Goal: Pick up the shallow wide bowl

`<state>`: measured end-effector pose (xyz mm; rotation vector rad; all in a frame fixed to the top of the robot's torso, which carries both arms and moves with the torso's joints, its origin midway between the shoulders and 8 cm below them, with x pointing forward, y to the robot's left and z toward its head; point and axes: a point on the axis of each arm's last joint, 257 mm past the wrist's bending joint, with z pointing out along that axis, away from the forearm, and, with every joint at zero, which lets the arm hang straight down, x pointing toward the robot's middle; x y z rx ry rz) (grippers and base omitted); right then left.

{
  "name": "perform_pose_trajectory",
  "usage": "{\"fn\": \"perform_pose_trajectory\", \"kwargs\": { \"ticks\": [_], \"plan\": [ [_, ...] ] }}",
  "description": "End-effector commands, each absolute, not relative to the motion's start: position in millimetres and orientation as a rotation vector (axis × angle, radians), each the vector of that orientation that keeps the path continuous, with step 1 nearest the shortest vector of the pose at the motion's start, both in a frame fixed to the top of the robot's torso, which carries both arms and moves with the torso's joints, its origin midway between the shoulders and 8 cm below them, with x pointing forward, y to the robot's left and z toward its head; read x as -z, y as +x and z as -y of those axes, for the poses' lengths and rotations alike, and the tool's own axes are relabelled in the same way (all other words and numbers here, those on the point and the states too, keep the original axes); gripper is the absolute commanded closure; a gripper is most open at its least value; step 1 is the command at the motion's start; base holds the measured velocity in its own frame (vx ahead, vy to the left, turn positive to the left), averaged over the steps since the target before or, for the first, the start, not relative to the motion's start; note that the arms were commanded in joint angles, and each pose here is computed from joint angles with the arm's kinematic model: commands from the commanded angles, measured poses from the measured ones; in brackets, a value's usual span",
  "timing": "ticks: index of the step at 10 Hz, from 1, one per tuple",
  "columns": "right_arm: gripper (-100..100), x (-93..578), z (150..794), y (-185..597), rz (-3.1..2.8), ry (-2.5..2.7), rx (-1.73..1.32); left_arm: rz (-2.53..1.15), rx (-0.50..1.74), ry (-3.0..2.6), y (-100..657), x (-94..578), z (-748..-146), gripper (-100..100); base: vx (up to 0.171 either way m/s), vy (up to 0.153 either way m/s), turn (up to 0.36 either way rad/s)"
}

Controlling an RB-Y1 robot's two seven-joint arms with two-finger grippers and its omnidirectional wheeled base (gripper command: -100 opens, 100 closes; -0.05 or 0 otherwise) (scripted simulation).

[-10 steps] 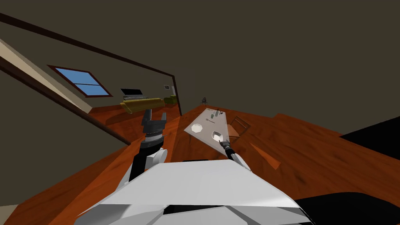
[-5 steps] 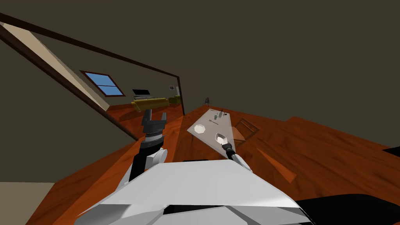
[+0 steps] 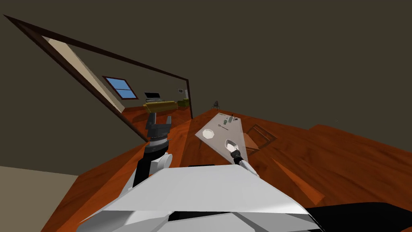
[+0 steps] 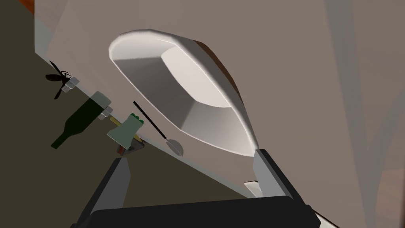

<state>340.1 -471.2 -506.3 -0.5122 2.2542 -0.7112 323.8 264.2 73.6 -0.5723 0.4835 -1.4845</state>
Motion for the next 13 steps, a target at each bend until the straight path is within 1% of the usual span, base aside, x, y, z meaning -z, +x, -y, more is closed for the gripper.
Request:
{"fn": "perform_pose_trajectory", "kwargs": {
  "ticks": [1,8,13],
  "plan": [
    [-100,514.8,478.3,332.3,-2.28,-0.56,0.744,-0.483,1.485,-0.572,323.8,-73.6,-264.2,0,0.049,0.034,0.048],
    [-100,547.7,509.3,294.2,-2.365,-0.859,0.902,-0.483,1.484,-0.572,323.8,-73.6,-264.2,0,0.041,0.026,0.086],
    [-100,566.1,516.5,267.7,-2.409,-0.992,0.935,-0.483,1.484,-0.572,323.8,-73.6,-264.2,0,0.037,0.017,0.048]
  ]
}}
